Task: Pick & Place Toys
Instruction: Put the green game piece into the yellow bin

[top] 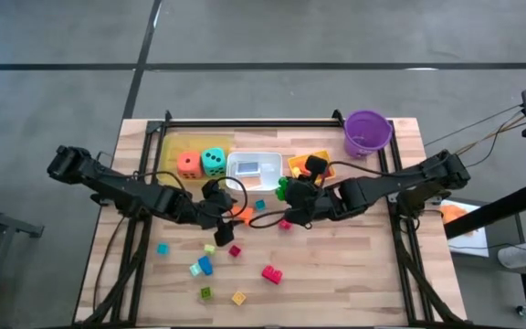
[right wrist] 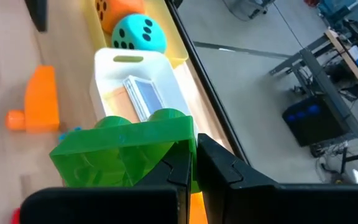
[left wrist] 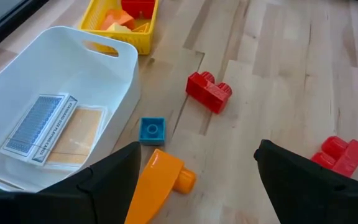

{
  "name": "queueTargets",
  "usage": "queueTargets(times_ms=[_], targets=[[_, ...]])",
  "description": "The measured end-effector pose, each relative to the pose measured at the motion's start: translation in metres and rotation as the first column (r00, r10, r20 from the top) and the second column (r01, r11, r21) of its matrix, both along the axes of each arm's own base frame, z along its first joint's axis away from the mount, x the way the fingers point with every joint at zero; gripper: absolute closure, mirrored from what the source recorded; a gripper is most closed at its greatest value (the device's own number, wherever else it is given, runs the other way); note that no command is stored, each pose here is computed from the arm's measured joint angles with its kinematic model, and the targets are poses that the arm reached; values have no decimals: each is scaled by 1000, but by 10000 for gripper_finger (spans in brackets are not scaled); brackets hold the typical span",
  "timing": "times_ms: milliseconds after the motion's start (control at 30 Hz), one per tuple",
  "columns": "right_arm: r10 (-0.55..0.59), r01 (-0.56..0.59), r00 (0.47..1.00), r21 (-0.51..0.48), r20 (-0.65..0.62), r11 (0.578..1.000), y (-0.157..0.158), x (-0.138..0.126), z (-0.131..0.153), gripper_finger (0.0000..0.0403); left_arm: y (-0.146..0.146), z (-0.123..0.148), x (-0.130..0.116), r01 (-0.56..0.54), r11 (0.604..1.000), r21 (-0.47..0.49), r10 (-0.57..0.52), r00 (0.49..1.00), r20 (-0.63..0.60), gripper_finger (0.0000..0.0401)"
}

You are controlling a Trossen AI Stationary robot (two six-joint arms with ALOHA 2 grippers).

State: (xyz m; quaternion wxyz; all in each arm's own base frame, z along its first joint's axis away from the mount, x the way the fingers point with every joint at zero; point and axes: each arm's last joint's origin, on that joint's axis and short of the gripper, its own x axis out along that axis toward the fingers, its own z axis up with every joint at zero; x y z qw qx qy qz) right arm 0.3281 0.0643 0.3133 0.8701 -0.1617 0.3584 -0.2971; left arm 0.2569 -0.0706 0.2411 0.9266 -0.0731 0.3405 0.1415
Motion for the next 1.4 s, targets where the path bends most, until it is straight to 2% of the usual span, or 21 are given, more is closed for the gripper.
queueTargets(times_ms=[100, 233, 433, 600, 900, 1400], targets=[[6, -5, 1000, 22, -29, 1000, -12, 1, -2, 393, 0, 0, 0, 0, 1000, 0, 0, 1000, 0, 89], [59, -44, 993, 145, -101, 988, -36, 2, -14, 393, 0, 0, 0, 0, 1000, 0, 0, 1000, 0, 89], [25, 7, 981, 166, -195, 986, -72, -2, -33, 393, 0, 0, 0, 0, 1000, 0, 0, 1000, 0, 89], [30, 26, 975, 245, -218, 969, -93, -5, -44, 393, 0, 0, 0, 0, 1000, 0, 0, 1000, 0, 89], [70, -13, 979, 280, -193, 960, -107, -2, -43, 393, 0, 0, 0, 0, 1000, 0, 0, 1000, 0, 89], [45, 39, 967, 321, -249, 946, -131, -13, -63, 393, 0, 0, 0, 0, 1000, 0, 0, 1000, 0, 89]])
